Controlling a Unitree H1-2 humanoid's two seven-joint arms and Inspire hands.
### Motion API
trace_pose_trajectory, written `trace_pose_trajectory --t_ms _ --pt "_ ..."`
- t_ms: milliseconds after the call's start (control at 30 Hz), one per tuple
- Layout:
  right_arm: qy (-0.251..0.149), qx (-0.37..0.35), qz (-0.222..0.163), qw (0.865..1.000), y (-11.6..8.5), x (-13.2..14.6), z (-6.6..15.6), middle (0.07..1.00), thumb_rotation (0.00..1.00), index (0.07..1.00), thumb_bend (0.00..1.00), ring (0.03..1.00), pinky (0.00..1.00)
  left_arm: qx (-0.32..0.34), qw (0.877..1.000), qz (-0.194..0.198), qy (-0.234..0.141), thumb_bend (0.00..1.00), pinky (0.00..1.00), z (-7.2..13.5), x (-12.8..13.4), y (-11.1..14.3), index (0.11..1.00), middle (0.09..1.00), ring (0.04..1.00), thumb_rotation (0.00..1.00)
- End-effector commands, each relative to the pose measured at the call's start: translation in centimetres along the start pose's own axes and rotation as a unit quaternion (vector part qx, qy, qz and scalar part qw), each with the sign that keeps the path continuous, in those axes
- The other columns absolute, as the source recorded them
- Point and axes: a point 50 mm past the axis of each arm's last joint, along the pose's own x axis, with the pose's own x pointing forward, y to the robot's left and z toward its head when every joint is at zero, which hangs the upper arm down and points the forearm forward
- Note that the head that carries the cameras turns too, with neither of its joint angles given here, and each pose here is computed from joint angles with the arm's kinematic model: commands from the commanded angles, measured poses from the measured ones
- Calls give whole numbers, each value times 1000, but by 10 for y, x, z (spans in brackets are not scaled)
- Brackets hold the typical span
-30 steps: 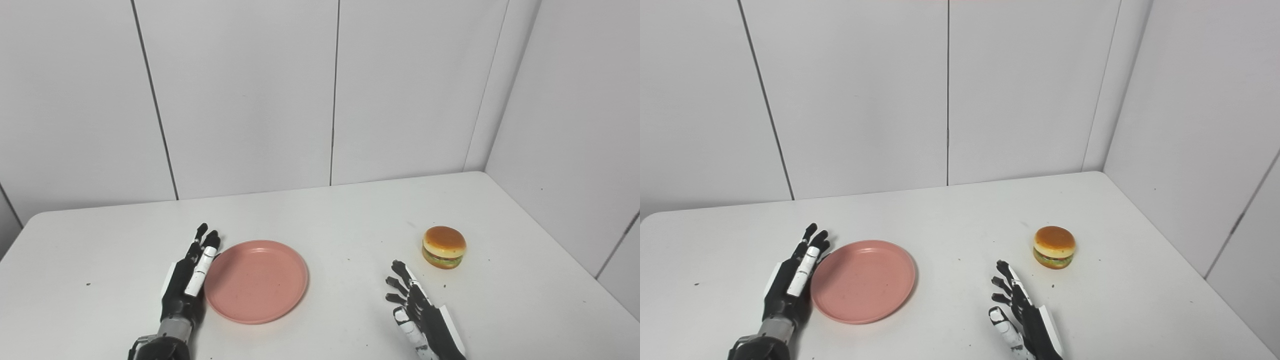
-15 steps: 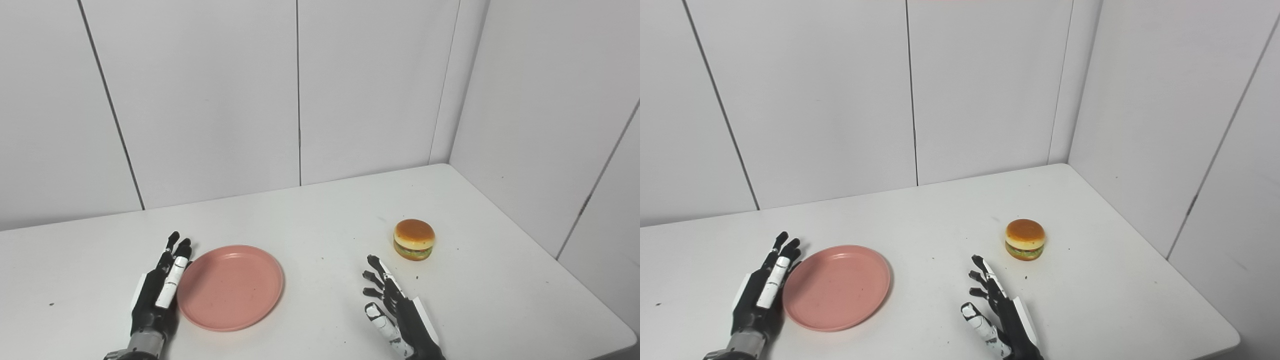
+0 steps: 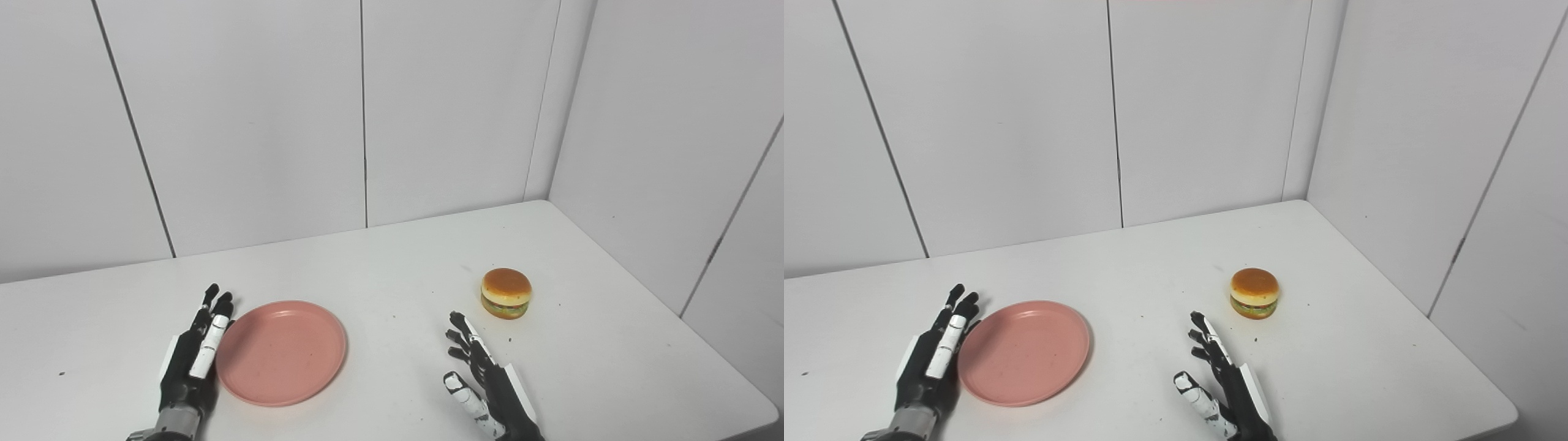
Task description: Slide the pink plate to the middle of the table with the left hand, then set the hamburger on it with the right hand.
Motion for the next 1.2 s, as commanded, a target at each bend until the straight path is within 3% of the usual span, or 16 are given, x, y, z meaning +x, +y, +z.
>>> trace_pose_trajectory --t_ms 0,200,333,433,767,1067,1167 --pt "-4 58 13 998 45 26 22 938 905 943 810 929 934 -9 1000 0 10 772 962 -1 4 1 980 966 993 709" --pt "-75 -12 -22 997 16 40 73 902 946 940 864 904 865 -2 1000 -1 9 784 937 1 6 2 975 963 984 713" --pt "-101 -59 -43 992 -3 53 96 902 856 936 829 890 869 0 1000 -2 12 778 925 1 8 1 972 961 982 706" --pt "-110 -91 -61 988 -21 66 112 889 791 928 896 859 840 -1 1000 -3 13 762 930 0 8 1 972 959 982 694" --pt "-119 -202 -78 969 -55 85 137 889 759 923 993 855 759 -4 1000 -8 10 755 963 2 9 0 978 966 990 695" --pt "-105 -264 -88 955 -83 95 138 883 691 913 1000 870 793 5 1000 -6 11 756 929 4 12 4 979 969 985 706" --pt "-94 -302 -86 945 -95 97 136 885 699 910 1000 860 756 6 1000 -8 12 754 922 3 11 4 978 965 986 715"
